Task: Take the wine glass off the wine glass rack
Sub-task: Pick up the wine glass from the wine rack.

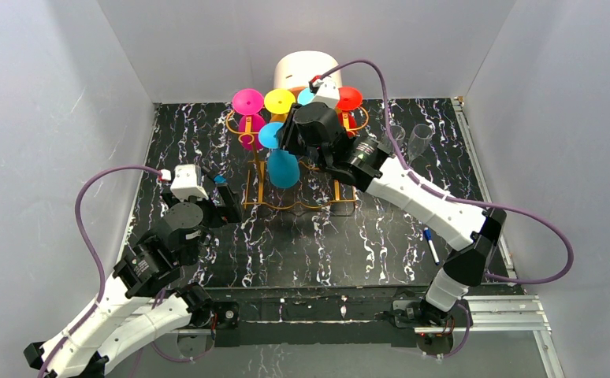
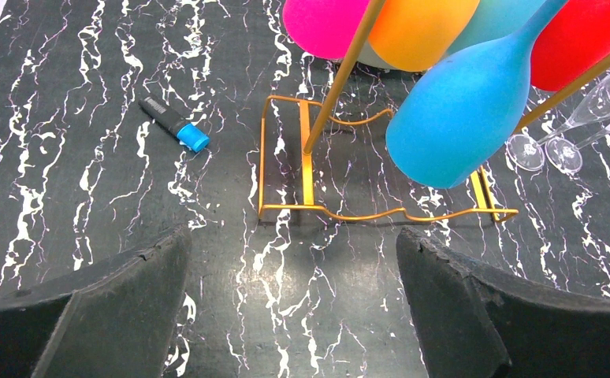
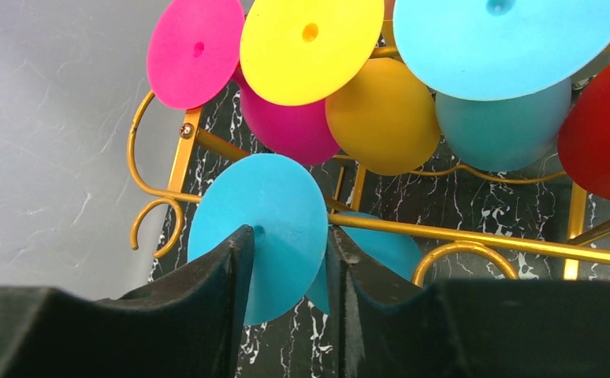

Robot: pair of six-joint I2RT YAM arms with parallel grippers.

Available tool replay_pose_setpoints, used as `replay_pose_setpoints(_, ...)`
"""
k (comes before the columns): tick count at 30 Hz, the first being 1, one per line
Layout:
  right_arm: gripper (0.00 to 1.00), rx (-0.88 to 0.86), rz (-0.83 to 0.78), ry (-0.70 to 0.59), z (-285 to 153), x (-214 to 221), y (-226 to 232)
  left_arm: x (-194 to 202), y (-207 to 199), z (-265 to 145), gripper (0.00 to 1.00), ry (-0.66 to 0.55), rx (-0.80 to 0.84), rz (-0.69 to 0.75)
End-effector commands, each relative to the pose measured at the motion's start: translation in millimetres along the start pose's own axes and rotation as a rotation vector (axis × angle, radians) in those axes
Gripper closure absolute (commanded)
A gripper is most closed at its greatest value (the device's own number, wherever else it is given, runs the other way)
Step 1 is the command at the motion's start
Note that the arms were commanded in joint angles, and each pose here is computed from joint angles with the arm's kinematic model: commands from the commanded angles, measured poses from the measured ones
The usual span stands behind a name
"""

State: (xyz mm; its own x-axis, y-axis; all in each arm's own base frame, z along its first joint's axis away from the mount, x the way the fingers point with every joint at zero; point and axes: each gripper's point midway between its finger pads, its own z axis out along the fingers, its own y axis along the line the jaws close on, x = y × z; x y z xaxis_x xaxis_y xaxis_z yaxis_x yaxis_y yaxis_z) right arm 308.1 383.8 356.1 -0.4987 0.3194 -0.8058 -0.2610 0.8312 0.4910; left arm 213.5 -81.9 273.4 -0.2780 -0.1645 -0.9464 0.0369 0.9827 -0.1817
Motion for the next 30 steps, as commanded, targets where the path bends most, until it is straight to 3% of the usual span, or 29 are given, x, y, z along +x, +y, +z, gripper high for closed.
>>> replay_pose_setpoints(1,0.63,-0.045,0.029,-0.047,-7,-25,14,-9,1,-3,0.02,-0.022,0.000,-0.010)
replay_pose_setpoints(7,0.68,-0.029,0.042,-0.062,-12,-29,9,-12,0,-4,0.02,-0.028,0.000,-0.022)
replay_pose_setpoints(21,0.98,-0.158,0.275,-0.005,-22,-38,-3,-12,-2,-1,0.02,-0.021,-0.007,-0.029)
replay_pose_setpoints(30,0.99,-0.266,0.362,0.046,-27,-39,6,-9,-5,0,0.02,-0.009,0.003,-0.038)
